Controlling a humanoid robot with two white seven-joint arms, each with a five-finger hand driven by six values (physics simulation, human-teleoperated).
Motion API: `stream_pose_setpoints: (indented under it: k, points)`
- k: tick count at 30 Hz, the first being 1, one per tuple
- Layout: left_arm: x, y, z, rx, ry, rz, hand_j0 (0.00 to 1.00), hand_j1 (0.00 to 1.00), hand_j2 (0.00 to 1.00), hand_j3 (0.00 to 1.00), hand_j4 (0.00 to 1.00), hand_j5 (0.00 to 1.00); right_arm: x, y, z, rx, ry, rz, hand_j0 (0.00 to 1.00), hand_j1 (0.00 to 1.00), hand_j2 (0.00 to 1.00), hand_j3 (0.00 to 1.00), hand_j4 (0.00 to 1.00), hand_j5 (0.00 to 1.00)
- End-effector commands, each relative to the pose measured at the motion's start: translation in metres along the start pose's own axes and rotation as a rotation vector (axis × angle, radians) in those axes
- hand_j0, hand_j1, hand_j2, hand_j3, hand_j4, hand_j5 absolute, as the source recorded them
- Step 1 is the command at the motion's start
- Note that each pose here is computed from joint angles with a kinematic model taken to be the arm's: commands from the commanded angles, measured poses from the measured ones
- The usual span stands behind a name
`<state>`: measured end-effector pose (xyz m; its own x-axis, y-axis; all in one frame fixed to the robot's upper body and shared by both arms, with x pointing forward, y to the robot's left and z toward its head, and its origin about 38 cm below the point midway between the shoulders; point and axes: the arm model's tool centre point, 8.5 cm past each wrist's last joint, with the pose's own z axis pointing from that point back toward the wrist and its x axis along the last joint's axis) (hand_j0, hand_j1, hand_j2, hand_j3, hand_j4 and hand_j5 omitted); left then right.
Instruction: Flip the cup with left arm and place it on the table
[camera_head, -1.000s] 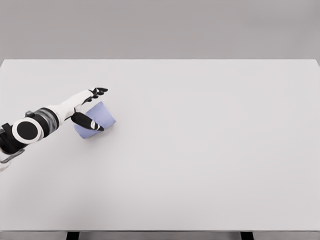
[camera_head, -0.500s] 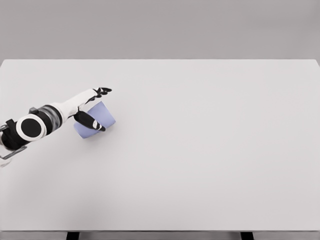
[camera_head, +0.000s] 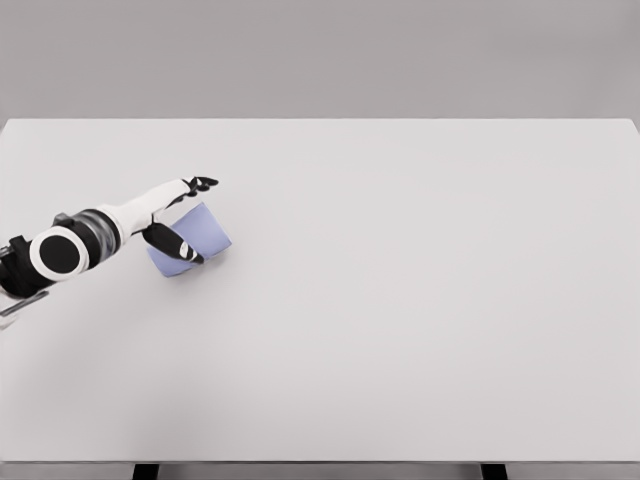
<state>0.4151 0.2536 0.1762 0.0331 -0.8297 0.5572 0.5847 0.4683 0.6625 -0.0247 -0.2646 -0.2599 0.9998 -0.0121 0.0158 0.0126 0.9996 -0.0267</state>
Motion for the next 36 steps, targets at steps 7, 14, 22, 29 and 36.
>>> stream_pose_setpoints:
  k: [7, 14, 22, 29, 36]
  points:
    - [0.001, 0.006, 0.002, -0.009, 0.011, 0.042, 1.00, 1.00, 1.00, 1.00, 1.00, 1.00, 0.000, 0.000, 0.000, 0.000, 0.001, -0.001, 1.00, 1.00, 1.00, 1.00, 1.00, 1.00]
    - [-0.006, 0.021, 0.008, 0.008, 0.036, 0.073, 1.00, 1.00, 1.00, 1.00, 1.00, 1.00, 0.000, 0.000, 0.000, 0.000, 0.001, -0.001, 1.00, 1.00, 1.00, 1.00, 1.00, 1.00]
    - [-0.004, 0.023, 0.010, -0.012, 0.029, 0.132, 1.00, 1.00, 1.00, 1.00, 1.00, 1.00, 0.000, 0.000, 0.000, 0.000, 0.001, -0.001, 1.00, 1.00, 1.00, 1.00, 1.00, 1.00]
    - [0.001, 0.016, 0.007, -0.034, 0.021, 0.144, 1.00, 1.00, 1.00, 1.00, 1.00, 1.00, 0.000, 0.000, 0.000, 0.000, -0.001, -0.001, 1.00, 1.00, 1.00, 1.00, 1.00, 1.00]
    - [0.001, 0.009, 0.005, -0.057, 0.022, 0.154, 1.00, 1.00, 1.00, 1.00, 1.00, 1.00, 0.000, 0.000, 0.000, 0.000, 0.001, -0.001, 1.00, 1.00, 1.00, 1.00, 1.00, 1.00]
